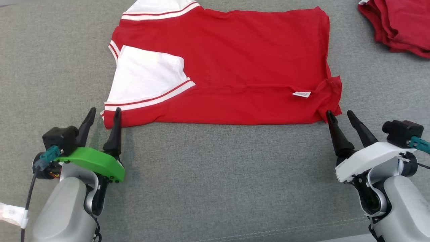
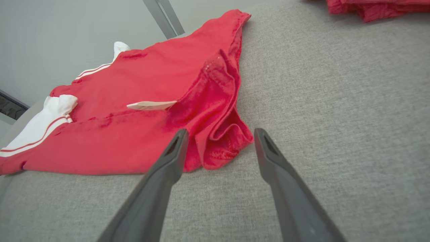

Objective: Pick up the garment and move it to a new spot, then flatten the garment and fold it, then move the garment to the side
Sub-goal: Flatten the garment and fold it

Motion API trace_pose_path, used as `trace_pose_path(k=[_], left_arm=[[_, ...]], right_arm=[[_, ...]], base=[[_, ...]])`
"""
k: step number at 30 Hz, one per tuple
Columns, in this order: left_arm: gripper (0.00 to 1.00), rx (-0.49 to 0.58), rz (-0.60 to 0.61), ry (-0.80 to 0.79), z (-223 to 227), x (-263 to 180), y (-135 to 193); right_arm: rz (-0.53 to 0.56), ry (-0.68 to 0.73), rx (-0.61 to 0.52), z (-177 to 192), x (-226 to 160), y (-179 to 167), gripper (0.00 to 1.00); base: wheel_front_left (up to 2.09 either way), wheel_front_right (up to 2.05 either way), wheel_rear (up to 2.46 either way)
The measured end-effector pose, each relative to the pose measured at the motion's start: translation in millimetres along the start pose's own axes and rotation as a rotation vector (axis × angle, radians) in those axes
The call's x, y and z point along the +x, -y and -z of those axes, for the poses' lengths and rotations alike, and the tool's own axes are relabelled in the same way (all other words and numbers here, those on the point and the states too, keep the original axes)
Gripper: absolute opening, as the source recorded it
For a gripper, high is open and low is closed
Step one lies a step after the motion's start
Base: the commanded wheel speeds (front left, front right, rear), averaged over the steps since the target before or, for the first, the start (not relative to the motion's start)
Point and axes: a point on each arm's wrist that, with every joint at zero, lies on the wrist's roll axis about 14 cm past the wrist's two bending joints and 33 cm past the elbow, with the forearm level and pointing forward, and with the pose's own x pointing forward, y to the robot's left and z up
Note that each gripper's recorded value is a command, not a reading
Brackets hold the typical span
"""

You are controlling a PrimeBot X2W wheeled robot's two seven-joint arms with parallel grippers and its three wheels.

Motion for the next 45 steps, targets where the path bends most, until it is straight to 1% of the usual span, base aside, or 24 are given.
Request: trace_pose_path(k=[5, 6, 11, 12, 13, 14, 19, 24, 30, 37, 45], left_arm=[[1.0, -0.008, -0.011, -0.043, 15.9, -2.0, -1.2], [1.0, -0.005, -0.015, -0.059, 20.8, -0.3, -2.1], [1.0, -0.001, -0.02, -0.098, 29.7, 8.3, -2.7], [0.82, -0.004, -0.021, -0.102, 30.9, 9.8, -2.3], [0.31, -0.01, -0.022, -0.103, 30.9, 11.2, -1.6], [0.0, -0.013, -0.023, -0.104, 30.5, 12.3, -1.3], [0.0, -0.036, -0.04, -0.096, 26.5, 11.3, -4.0], [0.0, -0.054, -0.062, -0.033, 7.4, -0.7, -10.2], [0.0, -0.094, -0.105, 0.02, 3.5, -42.5, -15.1], [0.0, -0.134, -0.146, 0.02, 21.9, -91.8, -6.9], [0.0, -0.156, -0.179, 0.042, 24.7, -118.8, -1.5]], right_arm=[[-0.019, -0.031, -0.049, 9.2, 9.7, -4.4, 1.0], [-0.028, -0.045, -0.076, 12.7, 13.7, -6.1, 1.0], [-0.04, -0.07, -0.14, 19.6, 23.2, -7.2, 1.0], [-0.037, -0.071, -0.151, 20.1, 24.8, -5.3, 0.49], [-0.032, -0.069, -0.152, 20.1, 26.4, -4.1, 0.14], [-0.029, -0.065, -0.149, 19.9, 27.7, -3.7, 0.0], [-0.022, -0.017, -0.119, 12.9, 30.5, -4.7, 0.0], [-0.032, 0.014, -0.082, 9.1, 21.0, -11.5, 0.0], [-0.056, 0.025, -0.041, 12.8, -9.5, -23.1, 0.0], [-0.069, -0.007, -0.021, 20.3, -44.4, -28.4, 0.0], [-0.055, -0.037, 0.0, 25.6, -67.4, -29.7, 0.0]], base=[[0.0, 0.0, 0.0], [0.0, 0.0, 0.0], [0.0, 0.0, 0.0], [0.0, 0.0, 0.0], [0.0, 0.0, 0.0], [0.0, 0.0, 0.0], [0.0, 0.0, 0.0], [0.0, 0.0, 0.0], [0.0, 0.0, 0.0], [0.0, 0.0, 0.0], [0.0, 0.0, 0.0]])
